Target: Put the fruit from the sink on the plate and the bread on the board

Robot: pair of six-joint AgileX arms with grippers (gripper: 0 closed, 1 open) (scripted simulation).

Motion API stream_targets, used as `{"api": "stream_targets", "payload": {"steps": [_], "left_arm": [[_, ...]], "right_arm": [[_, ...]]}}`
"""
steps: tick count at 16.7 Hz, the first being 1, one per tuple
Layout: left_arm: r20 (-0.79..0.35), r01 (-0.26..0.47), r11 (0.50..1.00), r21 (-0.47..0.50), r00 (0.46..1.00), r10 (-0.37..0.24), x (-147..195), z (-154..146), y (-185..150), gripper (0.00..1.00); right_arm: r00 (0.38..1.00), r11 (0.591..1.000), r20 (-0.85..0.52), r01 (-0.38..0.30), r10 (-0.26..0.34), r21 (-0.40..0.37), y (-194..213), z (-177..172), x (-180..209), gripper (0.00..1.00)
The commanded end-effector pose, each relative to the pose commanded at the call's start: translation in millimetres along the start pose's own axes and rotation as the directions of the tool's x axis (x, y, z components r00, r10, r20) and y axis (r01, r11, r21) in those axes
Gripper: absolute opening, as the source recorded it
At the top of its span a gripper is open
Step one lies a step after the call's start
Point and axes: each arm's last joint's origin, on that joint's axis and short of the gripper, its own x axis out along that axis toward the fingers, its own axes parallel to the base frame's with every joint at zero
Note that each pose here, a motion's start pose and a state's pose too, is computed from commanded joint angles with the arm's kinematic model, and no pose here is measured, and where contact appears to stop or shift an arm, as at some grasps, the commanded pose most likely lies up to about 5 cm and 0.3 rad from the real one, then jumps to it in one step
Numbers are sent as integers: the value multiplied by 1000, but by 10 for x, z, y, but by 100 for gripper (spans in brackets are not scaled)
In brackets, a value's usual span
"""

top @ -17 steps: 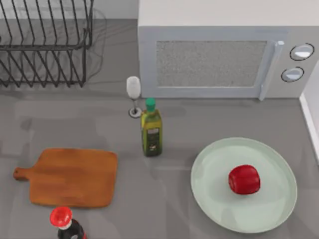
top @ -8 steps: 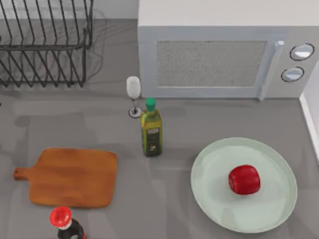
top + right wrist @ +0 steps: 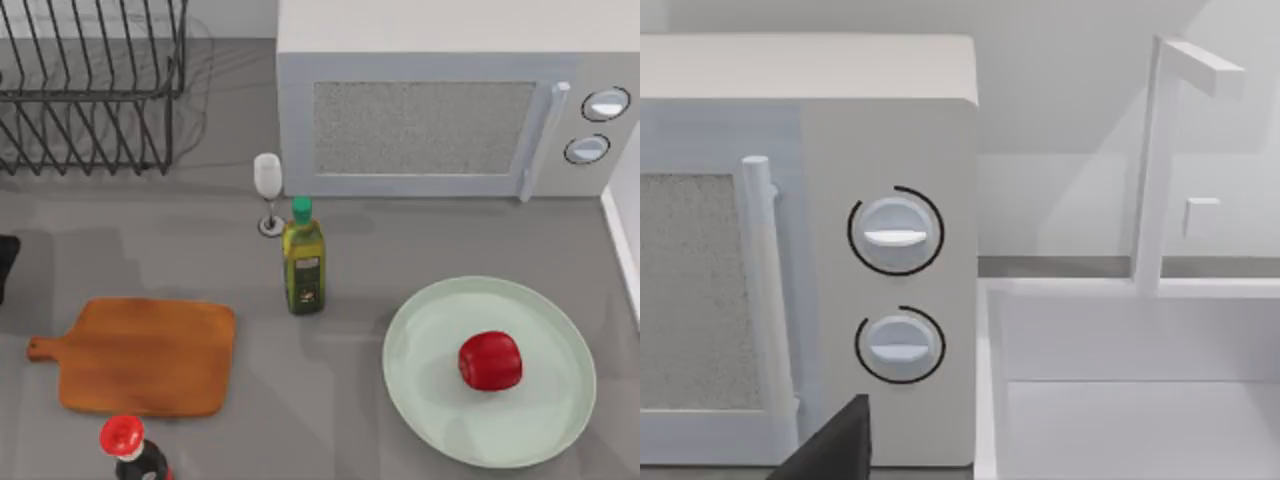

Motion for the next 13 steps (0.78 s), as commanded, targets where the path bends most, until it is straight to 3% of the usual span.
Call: {"api": "stream_targets", "payload": {"steps": [3, 13], "left_arm": [[0, 0, 1000, 0, 1000, 0, 0, 0, 0, 100], [0, 0, 1000, 0, 1000, 0, 0, 0, 0, 25]], "right_arm": [[1000, 1000, 0, 0, 0, 0, 0, 0, 0, 100], [1000, 1000, 0, 0, 0, 0, 0, 0, 0, 100]]}}
